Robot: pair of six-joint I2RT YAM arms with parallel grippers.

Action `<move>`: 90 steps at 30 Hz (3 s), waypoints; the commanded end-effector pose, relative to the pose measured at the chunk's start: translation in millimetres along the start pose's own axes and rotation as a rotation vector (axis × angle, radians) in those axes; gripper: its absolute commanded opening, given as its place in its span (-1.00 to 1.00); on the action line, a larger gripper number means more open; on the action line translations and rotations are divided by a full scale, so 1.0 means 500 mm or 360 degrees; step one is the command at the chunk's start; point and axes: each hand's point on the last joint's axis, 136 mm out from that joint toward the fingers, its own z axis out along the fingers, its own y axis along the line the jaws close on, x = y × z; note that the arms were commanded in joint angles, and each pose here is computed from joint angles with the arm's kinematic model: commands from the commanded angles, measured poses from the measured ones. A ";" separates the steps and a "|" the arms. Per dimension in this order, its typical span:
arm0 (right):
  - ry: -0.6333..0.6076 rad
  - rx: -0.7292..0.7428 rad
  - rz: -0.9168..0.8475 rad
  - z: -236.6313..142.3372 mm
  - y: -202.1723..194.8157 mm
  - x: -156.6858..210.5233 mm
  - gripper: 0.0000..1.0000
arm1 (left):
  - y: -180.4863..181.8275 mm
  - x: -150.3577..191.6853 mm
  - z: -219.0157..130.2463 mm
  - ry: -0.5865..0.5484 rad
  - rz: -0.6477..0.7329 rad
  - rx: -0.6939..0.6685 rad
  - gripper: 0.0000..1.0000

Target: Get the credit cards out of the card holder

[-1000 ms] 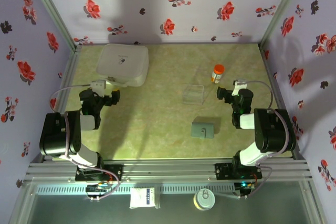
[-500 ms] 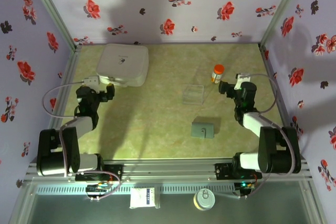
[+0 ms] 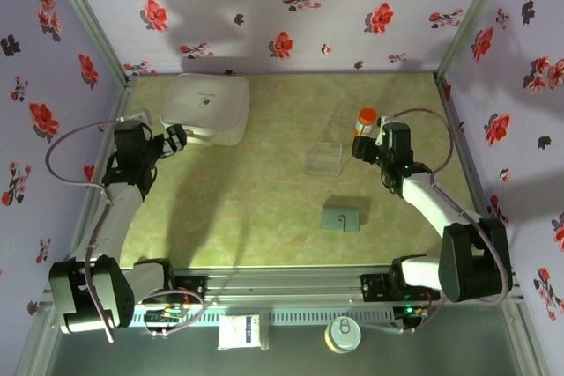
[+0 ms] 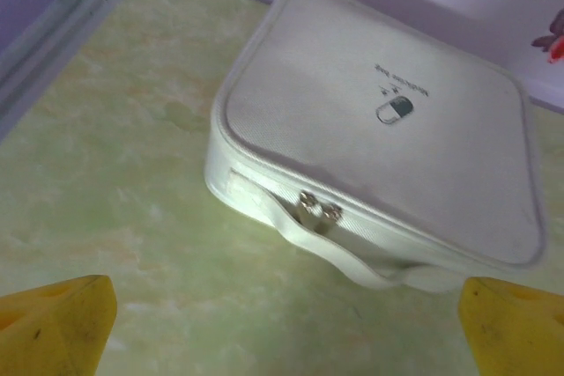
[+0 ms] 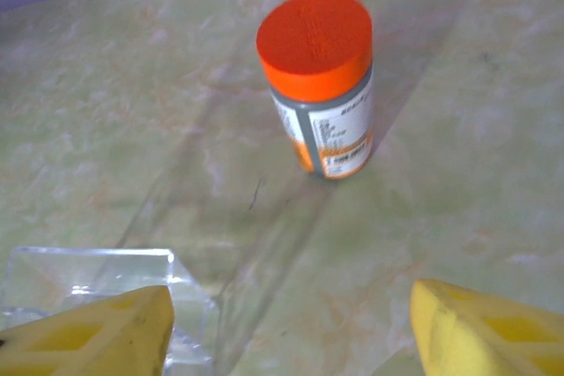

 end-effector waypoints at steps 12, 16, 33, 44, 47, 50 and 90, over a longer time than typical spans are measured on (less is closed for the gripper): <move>0.0448 -0.0043 0.0111 0.005 0.068 0.093 -0.10 | -0.005 0.109 -0.085 0.0645 0.0090 -0.0022 0.99; 0.0501 -0.0028 0.0093 0.019 0.076 0.105 -0.26 | -0.004 0.110 -0.084 0.0646 0.0114 -0.0019 0.99; 0.0640 0.0001 0.0067 0.090 0.105 0.129 -0.54 | 0.000 0.115 -0.087 0.0646 0.0096 -0.0021 1.00; 0.0685 0.0020 0.0054 0.112 0.113 0.143 -0.74 | 0.000 0.112 -0.088 0.0635 0.0089 -0.0019 1.00; 0.0682 0.0023 0.0040 0.113 0.122 0.140 -0.78 | 0.000 0.113 -0.087 0.0635 0.0089 -0.0019 1.00; 0.0680 0.0028 0.0019 0.117 0.134 0.134 -0.80 | -0.001 0.114 -0.087 0.0638 0.0089 -0.0014 1.00; 0.0750 -0.0022 -0.0106 0.223 0.258 0.090 -0.82 | -0.006 0.126 -0.084 0.0679 0.0065 0.0020 1.00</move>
